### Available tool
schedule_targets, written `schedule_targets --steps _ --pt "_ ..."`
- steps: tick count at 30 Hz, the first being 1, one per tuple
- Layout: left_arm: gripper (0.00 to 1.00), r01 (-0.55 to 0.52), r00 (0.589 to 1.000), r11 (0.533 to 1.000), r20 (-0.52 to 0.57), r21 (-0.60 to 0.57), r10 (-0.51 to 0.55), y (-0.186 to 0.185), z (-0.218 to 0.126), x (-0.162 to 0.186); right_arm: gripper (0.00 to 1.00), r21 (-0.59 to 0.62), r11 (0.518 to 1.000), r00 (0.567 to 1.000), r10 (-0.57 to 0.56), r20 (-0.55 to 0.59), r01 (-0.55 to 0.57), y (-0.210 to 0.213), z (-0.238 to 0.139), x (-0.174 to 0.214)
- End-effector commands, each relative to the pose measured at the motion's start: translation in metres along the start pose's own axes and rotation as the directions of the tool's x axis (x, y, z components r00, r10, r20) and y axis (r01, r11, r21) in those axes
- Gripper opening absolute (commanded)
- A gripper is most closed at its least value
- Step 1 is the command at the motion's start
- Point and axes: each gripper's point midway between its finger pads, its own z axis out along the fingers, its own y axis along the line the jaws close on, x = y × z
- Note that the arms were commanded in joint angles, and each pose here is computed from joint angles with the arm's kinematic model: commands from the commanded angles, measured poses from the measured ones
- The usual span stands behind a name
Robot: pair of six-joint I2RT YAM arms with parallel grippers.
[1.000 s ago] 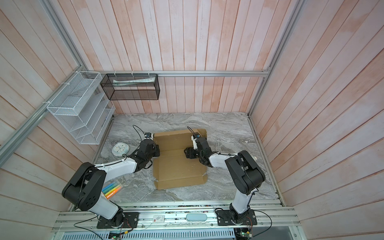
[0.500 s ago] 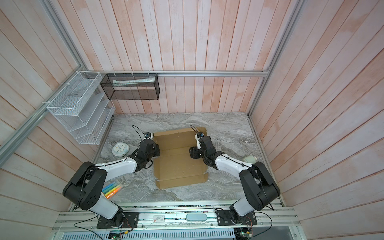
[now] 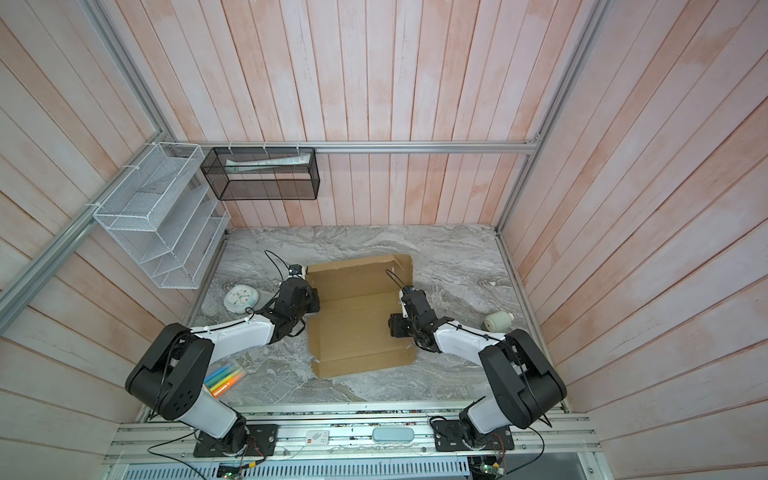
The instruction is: Fold the paper box
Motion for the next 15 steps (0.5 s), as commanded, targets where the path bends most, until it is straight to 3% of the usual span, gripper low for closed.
schedule_targets --steps 1,8,15 --pt "0.00 -0.009 0.999 1.000 -0.054 -0.009 0.008 0.003 0.004 0.011 0.62 0.040 0.998 0.997 0.044 -0.056 -0.041 -0.014 0.010 0.018" --pt "0.00 -0.012 0.998 1.000 -0.059 -0.013 0.011 0.004 0.005 0.013 0.63 0.049 0.998 0.991 0.049 -0.125 -0.043 -0.018 0.024 0.030" --pt "0.00 -0.012 0.998 1.000 -0.064 -0.016 0.011 0.005 0.007 0.015 0.63 0.026 1.000 0.999 0.012 0.045 -0.013 -0.009 -0.011 -0.023"
